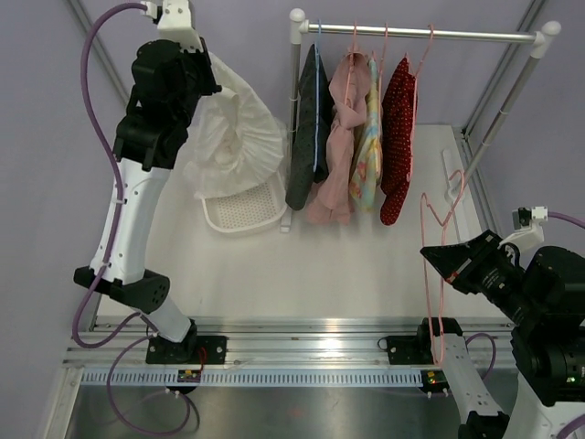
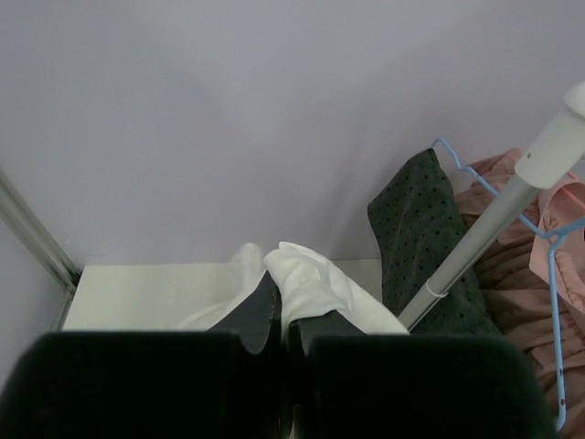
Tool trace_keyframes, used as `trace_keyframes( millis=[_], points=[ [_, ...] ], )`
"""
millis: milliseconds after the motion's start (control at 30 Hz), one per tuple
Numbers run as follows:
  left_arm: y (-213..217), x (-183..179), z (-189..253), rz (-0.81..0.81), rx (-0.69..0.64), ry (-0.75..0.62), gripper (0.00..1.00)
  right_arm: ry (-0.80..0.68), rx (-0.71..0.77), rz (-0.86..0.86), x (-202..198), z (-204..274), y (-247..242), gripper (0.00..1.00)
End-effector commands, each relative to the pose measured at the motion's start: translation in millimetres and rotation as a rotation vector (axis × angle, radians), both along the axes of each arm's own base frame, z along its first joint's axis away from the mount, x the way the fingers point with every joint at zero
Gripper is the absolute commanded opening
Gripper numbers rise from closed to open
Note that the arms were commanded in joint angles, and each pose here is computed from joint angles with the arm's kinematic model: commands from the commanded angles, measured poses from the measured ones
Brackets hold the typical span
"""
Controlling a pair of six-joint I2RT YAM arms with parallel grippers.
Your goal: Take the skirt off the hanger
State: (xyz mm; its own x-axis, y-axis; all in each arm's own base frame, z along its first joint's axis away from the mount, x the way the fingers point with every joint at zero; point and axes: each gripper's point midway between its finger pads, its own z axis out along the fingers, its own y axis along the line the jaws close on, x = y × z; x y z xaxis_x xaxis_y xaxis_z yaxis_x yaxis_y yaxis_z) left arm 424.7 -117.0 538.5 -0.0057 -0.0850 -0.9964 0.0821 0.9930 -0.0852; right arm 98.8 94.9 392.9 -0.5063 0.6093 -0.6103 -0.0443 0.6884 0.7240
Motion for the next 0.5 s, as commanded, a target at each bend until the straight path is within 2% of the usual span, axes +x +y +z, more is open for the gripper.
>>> trace_keyframes(
  millis=[0,33,67,167,200,233,267,300,333,367,467],
  points=[
    [-7,3,-10,-0.046,-0.065,-0.024,0.00,-0.056,-0.029,-0.023,7,4,-5,0.00],
    [-5,6,-27,-0.027,-0.065,0.001,0.00,-0.059,-0.028,-0.025,7,4,-5,0.00],
    [-5,12,-70,-0.012,-0.052,0.062,0.00,-0.059,-0.030,-0.029,9,3,-6,0.00],
    [2,16,-132,0.037,-0.084,0.151,0.00,-0.064,-0.030,-0.034,12,5,-7,0.00],
    [6,17,-174,0.062,-0.091,0.233,0.00,-0.071,-0.032,-0.036,14,7,-7,0.00],
    [11,17,-197,0.094,-0.091,0.283,0.04,-0.069,-0.033,-0.038,17,7,-8,0.00],
    [14,16,-218,0.110,-0.093,0.334,0.14,-0.070,-0.035,-0.040,19,8,-8,0.00],
    [17,18,-248,0.128,-0.095,0.402,0.37,-0.080,-0.040,-0.049,22,10,-10,0.00],
    [17,19,-260,0.122,-0.103,0.439,0.93,-0.078,-0.041,-0.053,26,10,-11,0.00],
    [21,16,-274,0.132,-0.099,0.492,0.99,-0.080,-0.043,-0.054,29,10,-11,0.00],
    [26,1,-274,0.148,-0.084,0.526,0.99,-0.107,-0.049,-0.075,48,14,-15,0.00]
  ],
)
